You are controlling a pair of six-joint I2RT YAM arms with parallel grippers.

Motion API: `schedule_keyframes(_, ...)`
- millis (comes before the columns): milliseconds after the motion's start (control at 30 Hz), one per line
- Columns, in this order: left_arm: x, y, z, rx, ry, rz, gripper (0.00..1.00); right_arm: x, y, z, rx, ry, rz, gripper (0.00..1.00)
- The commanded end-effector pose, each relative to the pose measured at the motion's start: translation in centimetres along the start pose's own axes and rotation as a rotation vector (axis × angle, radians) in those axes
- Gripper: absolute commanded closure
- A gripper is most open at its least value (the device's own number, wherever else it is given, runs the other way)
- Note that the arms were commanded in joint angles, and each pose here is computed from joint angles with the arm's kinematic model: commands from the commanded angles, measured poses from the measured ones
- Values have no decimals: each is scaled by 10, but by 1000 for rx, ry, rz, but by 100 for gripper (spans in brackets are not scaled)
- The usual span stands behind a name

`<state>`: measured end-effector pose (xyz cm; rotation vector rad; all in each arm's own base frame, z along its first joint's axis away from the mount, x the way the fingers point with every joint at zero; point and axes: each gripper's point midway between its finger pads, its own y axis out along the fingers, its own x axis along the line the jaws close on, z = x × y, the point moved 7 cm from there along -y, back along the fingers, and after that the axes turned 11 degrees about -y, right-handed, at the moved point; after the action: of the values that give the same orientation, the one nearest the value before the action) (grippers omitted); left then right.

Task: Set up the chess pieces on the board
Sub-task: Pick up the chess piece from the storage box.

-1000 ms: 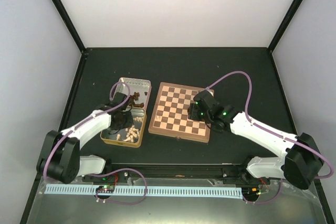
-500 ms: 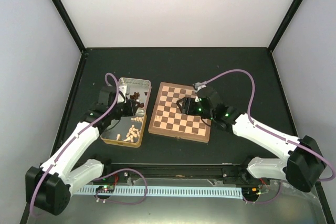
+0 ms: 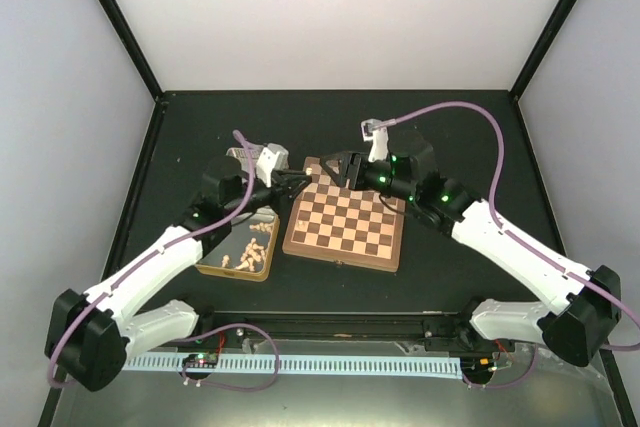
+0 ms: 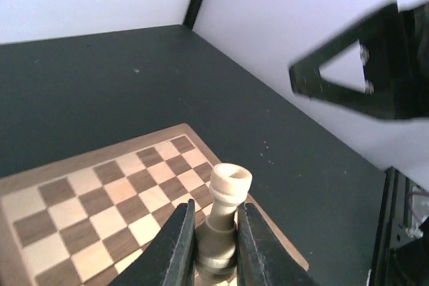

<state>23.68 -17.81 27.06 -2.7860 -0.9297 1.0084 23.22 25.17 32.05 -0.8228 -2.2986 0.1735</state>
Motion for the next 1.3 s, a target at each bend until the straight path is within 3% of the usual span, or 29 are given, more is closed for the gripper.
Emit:
schedule_keyframes(0,-28,15,-18,-50,286,107,98,1,-3,-2,92,-28,48,36)
schedule_keyframes(233,-30,33,-11,3,415,136,98,-13,-9,10,164,-51,155,43)
schedule_keyframes(600,-38,48,2,85,434,231,98,-17,5,23,232,-21,125,49)
schedule_keyframes(933,-43,51,8,98,458,273,98,-19,8,24,215,22,129,70)
schedule_keyframes(1067,-45,50,6,88,457,276,97,-19,9,27,230,45,115,84)
schedule_keyframes(1167,-45,50,5,85,432,269,85,-19,6,26,218,53,120,90)
schedule_keyframes(1267,-45,50,2,76,364,251,59,-19,2,23,189,58,132,92)
